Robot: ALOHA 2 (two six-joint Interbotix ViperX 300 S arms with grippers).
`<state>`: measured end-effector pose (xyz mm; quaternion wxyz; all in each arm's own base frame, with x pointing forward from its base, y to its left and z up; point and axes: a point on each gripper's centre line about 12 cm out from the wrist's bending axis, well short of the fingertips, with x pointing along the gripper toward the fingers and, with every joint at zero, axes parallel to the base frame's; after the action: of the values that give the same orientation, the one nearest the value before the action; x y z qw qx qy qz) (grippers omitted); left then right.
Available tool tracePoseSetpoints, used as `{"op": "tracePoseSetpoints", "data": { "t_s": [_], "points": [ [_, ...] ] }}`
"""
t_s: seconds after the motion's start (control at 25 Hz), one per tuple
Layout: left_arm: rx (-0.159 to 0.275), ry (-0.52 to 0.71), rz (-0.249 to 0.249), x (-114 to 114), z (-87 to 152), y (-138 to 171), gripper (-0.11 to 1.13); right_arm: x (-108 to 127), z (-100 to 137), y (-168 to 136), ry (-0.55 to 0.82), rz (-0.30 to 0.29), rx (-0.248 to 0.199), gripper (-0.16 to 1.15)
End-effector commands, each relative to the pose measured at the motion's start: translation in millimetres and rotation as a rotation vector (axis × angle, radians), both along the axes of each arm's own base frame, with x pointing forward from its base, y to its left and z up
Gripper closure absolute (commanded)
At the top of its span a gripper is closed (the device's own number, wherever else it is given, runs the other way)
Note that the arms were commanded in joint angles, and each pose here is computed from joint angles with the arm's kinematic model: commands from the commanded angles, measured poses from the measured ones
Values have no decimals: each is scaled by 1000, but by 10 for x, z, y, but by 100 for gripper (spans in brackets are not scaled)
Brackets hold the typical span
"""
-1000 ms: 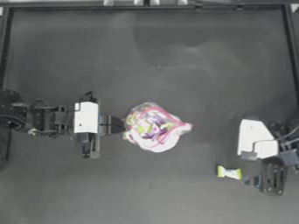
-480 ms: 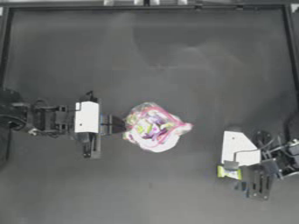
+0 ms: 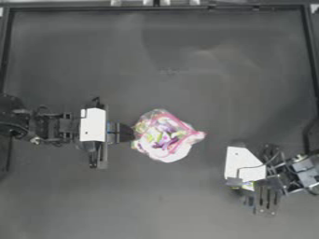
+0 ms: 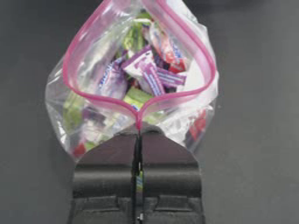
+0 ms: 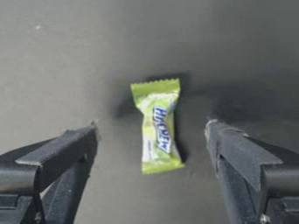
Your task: Put candy in bag
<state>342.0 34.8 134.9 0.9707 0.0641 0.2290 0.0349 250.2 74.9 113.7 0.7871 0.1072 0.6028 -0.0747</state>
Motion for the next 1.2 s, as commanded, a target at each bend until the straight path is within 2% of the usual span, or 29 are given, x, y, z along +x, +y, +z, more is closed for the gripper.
{"op": "tracePoseSetpoints", "data": {
  "t_s": [0.04,0.52,0.68,0.88,1.08,1.2],
  "points": [
    [6,-43,-4,52,131,-6,98,60,42,20,-17,4,2,-2],
    [4,-47,-8,62,146,-25,98,58,-44,-9,15,7,-21,-2],
    [4,-47,-11,63,146,-31,98,60,-58,-9,22,0,-20,2],
    [4,-49,-9,62,151,-31,98,54,-111,-5,43,-8,-19,22],
    [4,-49,-9,62,151,-31,98,40,-174,-7,70,-40,-22,45],
    [3,-47,-11,61,153,-36,98,39,-174,14,70,-36,-21,57]
  ]
}}
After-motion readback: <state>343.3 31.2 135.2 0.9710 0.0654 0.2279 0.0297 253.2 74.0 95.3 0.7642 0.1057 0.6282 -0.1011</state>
